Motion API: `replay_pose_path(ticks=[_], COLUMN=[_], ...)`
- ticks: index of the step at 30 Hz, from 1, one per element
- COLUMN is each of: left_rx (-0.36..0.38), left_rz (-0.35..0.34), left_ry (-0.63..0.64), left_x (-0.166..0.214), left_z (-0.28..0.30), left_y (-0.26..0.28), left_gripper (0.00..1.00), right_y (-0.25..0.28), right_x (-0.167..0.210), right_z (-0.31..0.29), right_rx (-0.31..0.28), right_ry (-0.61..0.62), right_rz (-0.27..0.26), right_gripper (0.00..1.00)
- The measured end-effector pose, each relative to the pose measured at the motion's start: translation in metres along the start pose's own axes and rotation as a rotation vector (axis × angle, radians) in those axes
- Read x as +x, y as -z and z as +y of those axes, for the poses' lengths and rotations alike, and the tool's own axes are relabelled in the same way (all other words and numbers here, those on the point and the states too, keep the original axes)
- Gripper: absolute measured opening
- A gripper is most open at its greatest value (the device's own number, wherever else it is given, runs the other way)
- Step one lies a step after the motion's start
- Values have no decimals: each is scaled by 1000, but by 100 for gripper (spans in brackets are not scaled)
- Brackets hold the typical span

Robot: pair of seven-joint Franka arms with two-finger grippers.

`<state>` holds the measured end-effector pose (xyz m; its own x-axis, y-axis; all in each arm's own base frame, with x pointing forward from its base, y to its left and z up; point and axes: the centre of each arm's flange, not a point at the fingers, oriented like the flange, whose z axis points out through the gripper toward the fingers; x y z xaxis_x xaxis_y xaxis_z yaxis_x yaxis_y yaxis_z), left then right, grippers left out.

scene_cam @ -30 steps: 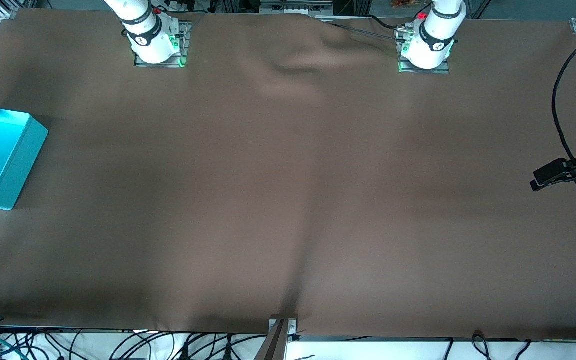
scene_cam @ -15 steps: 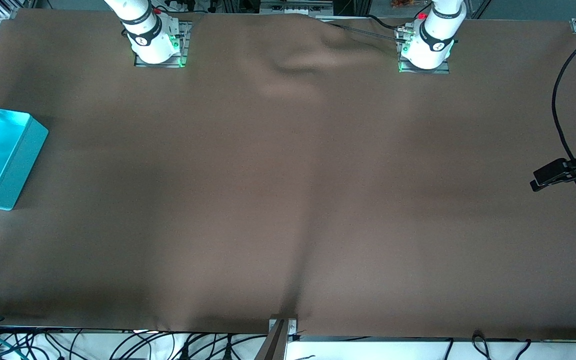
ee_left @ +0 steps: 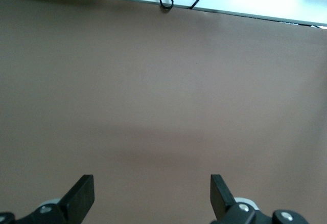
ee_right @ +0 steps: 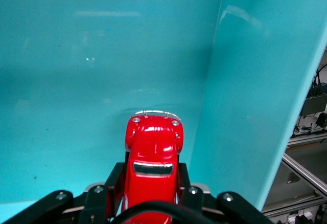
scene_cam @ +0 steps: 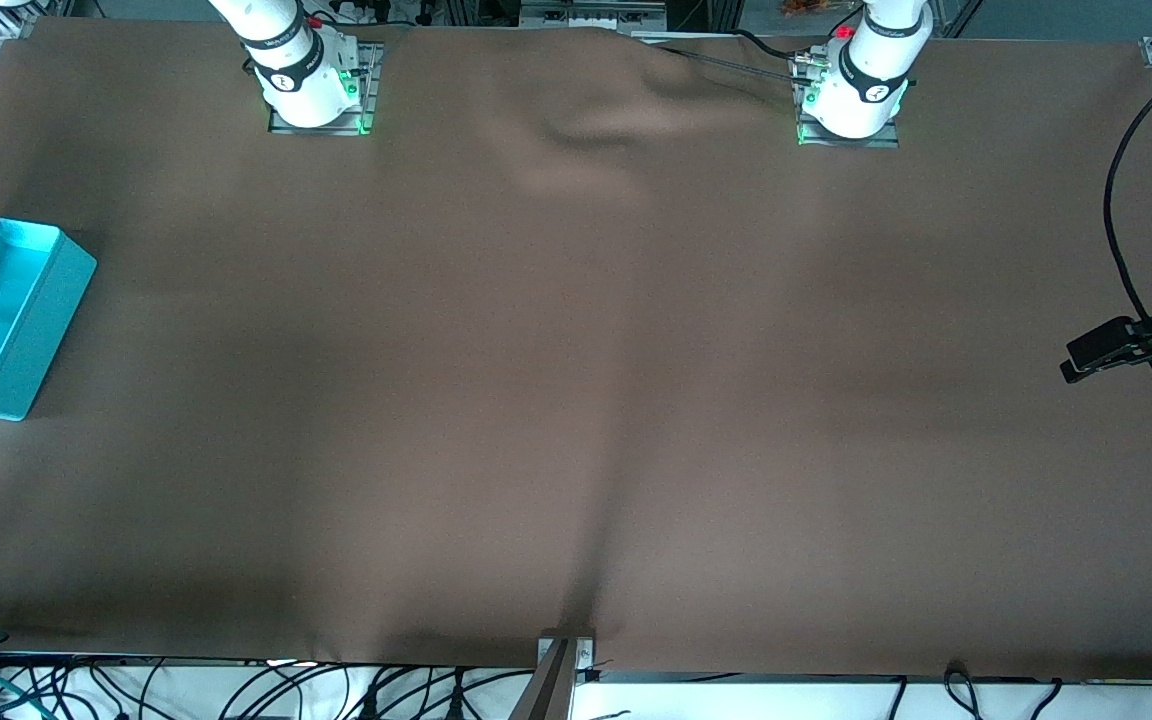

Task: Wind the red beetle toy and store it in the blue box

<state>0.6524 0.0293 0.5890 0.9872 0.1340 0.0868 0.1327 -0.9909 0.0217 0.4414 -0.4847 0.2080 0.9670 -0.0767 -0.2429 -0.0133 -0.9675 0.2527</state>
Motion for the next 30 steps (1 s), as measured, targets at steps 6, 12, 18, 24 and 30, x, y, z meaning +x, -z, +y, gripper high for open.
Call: replay_pose_path(ticks=[6,12,18,24,30], left_rx=[0,0,0,0,0], left_rz=[0,0,0,0,0], left_ry=[0,0,0,0,0], left_x=[0,0,0,0,0], left_z=[0,0,0,0,0], left_y=[0,0,0,0,0], left_gripper=[100,100,100,100,100], right_y=[-3,-2,0,7,28], right_x=[2,4,7,13,19], right_z=[0,0,-2,-5,-15], right_rx=[-8,-17,-19,-18,35], right_ry=[6,10,15,22,27], right_rz=[8,22,30,43,23], right_gripper=[60,81,85,88,100])
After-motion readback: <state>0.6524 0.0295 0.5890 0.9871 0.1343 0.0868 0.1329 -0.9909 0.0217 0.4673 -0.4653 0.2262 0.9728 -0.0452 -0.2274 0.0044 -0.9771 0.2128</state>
